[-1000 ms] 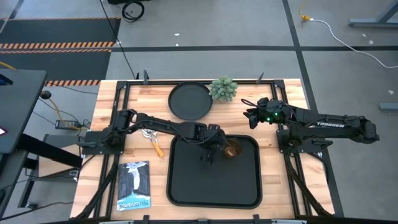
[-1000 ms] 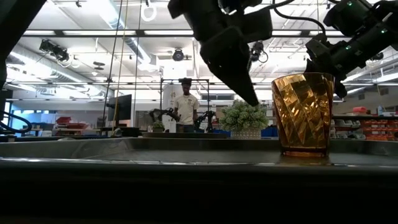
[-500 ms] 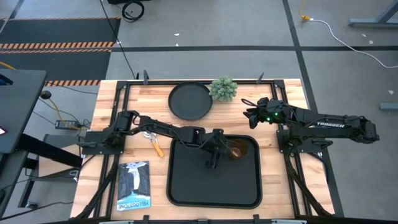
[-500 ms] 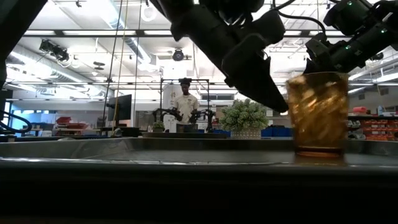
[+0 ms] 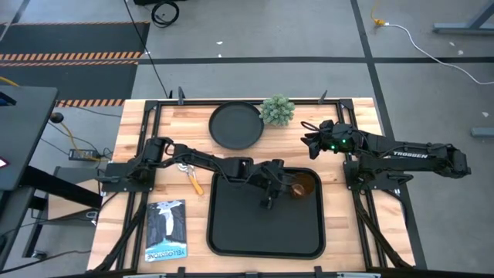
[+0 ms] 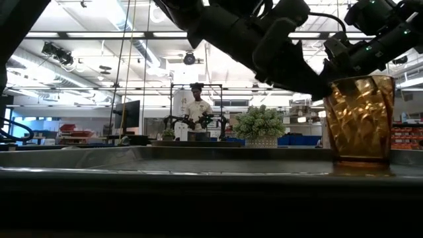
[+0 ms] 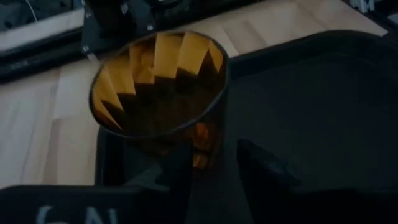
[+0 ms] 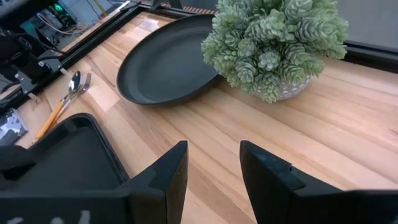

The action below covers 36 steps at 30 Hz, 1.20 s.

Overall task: Pick and place plate/cup/fork/spoon on tray
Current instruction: Put the gold orange cup on the black tray

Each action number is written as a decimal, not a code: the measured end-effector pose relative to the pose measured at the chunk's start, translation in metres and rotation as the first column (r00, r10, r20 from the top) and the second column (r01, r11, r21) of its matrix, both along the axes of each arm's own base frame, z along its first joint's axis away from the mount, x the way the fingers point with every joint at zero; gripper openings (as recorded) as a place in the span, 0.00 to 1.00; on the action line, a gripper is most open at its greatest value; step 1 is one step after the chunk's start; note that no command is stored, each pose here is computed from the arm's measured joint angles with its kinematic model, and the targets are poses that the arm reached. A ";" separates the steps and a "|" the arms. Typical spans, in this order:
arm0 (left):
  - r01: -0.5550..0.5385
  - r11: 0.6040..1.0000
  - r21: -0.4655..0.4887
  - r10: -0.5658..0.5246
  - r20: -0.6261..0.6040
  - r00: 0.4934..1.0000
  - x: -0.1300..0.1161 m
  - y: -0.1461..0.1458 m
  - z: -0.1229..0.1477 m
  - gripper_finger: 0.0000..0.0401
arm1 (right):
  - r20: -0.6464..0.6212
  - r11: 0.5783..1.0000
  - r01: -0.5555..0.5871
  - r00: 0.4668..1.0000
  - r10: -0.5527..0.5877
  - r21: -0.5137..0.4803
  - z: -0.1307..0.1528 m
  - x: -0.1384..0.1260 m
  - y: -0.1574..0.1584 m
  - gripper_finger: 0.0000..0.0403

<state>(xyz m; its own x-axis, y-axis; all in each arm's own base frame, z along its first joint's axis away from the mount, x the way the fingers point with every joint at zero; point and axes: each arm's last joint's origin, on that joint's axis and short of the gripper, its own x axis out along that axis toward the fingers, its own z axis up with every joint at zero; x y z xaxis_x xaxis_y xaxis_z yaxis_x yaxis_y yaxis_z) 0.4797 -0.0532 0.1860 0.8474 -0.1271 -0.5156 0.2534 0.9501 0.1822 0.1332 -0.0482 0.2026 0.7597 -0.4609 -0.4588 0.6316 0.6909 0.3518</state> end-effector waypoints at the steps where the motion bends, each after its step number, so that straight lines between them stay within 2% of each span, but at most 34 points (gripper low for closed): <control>1: 0.001 1.000 0.003 -0.001 0.005 1.000 0.000 0.000 0.000 0.34 | 0.001 1.000 0.000 1.000 0.000 0.000 0.000 0.000 0.000 0.38; 8: -0.005 1.000 0.005 0.005 0.012 1.000 0.003 0.006 -0.004 0.34 | 0.005 1.000 -0.004 1.000 0.004 0.000 0.000 0.000 0.000 0.38; 12: 0.075 0.997 0.008 -0.075 0.011 0.997 0.007 0.010 -0.016 0.34 | 0.005 1.000 -0.004 1.000 0.004 0.000 0.000 0.000 0.000 0.38; 15: 0.080 0.997 0.006 -0.080 0.000 0.997 0.008 0.010 -0.024 0.34 | 0.010 1.000 -0.010 1.000 0.010 0.002 0.001 0.001 0.000 0.38; 26: 0.077 0.997 0.003 -0.078 0.072 0.994 0.012 0.011 -0.019 0.34 | 0.016 1.000 -0.016 1.000 0.016 0.002 0.001 0.002 0.000 0.38; 31: 0.061 0.998 -0.006 -0.061 0.037 0.997 0.011 0.015 -0.022 0.34 | 0.016 1.000 -0.021 1.000 0.020 0.002 0.001 0.002 0.000 0.38; 36: 0.212 0.973 -0.092 -0.214 -0.010 0.977 0.007 0.010 -0.026 0.34 | 0.013 1.000 -0.025 1.000 0.025 -0.002 0.001 0.002 0.000 0.38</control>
